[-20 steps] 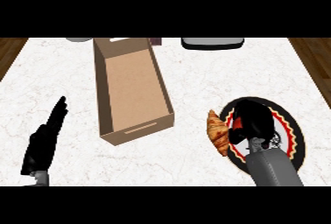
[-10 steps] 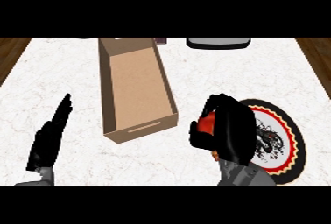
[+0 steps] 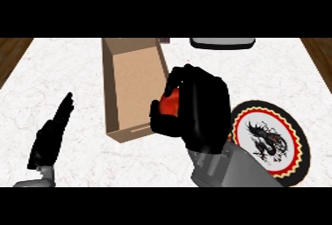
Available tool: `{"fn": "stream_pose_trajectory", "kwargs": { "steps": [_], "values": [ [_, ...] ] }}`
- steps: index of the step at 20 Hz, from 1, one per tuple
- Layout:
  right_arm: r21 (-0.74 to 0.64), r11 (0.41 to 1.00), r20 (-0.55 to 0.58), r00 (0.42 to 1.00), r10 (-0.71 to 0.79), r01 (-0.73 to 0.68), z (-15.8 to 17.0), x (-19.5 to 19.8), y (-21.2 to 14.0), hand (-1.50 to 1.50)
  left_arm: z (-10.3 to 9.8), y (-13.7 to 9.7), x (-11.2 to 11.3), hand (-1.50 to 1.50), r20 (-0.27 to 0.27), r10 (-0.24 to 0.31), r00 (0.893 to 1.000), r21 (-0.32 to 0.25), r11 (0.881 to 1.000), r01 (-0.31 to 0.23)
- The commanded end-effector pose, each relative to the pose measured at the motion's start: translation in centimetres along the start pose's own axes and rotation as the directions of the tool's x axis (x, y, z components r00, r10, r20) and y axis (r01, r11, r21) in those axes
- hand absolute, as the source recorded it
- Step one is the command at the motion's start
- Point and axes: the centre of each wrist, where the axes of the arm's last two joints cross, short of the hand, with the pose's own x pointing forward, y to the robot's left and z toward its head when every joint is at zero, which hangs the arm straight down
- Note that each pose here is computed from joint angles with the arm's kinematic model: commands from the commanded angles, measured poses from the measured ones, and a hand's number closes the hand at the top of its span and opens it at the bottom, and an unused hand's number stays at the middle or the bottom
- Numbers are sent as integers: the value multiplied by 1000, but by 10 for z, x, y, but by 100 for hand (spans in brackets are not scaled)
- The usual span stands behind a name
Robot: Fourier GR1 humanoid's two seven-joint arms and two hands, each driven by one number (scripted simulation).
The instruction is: Pick the tomato from the plate and place it in the cardboard box
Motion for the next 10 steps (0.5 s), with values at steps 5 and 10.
{"fn": "stream_pose_trajectory", "kwargs": {
  "steps": [5,10],
  "values": [
    [17,1000,-91,996,-15,17,-54,57,3,150,-5,-10,8,0,9,-3,1000,1,1000,3],
    [46,999,-130,991,-1,7,-103,38,38,150,-4,-16,16,0,32,10,999,-27,1000,-9]
  ]
}}
